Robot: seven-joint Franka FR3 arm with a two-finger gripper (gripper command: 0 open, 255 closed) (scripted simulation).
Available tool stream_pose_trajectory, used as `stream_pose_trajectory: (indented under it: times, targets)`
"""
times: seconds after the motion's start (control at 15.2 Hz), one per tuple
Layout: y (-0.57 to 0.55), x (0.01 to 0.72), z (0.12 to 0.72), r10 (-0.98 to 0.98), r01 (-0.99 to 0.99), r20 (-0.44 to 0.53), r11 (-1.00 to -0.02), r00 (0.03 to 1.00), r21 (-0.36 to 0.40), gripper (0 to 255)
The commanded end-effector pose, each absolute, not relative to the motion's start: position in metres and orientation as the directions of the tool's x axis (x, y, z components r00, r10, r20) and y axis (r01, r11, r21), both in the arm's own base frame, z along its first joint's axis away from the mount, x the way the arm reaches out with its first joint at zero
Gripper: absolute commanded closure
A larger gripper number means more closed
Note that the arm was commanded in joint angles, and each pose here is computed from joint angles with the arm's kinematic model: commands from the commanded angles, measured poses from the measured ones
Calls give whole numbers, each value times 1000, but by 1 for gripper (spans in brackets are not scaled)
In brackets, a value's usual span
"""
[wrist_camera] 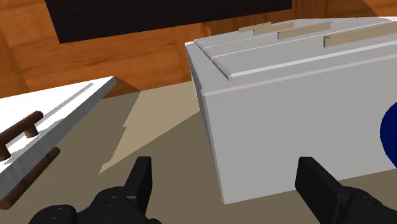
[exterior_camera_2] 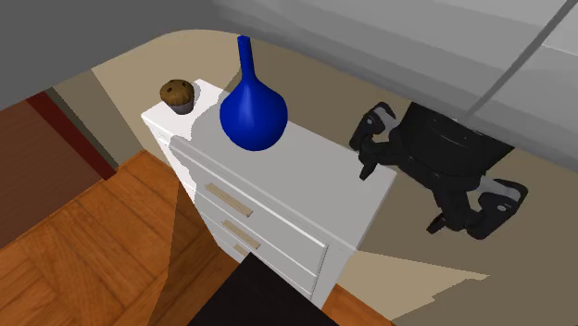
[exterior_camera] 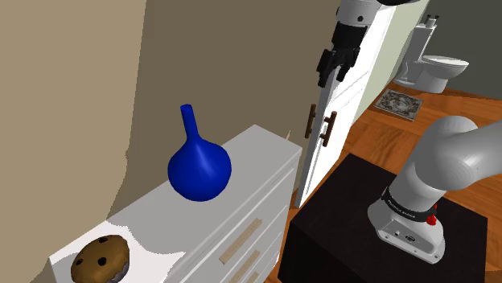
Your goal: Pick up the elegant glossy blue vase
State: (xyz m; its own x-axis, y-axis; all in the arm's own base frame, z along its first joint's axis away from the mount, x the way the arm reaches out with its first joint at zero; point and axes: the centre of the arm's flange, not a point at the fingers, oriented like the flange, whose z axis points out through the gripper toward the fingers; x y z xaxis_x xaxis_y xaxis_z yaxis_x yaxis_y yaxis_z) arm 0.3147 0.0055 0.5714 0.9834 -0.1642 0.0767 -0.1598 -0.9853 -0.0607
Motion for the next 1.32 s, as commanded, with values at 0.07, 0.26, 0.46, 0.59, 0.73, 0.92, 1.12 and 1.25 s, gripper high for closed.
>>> stream_pose_trajectory:
  times: [0.07,0.26,0.46,0.59,0.73,0.92,1.12,1.25]
  targets:
    - [18,320,573,-163,-159,71,-985,984,-59,0]
    - [55,338,578,-161,-158,53,-986,986,-54,0]
    - [92,355,582,-159,-157,36,-986,987,-48,0]
    - [116,367,585,-157,-156,24,-987,987,-45,0]
    - [141,378,587,-155,-155,12,-987,988,-41,0]
    - [178,395,591,-153,-153,-5,-988,988,-36,0]
    - [215,413,594,-151,-152,-23,-988,988,-30,0]
    - [240,424,595,-149,-150,-35,-988,988,-27,0]
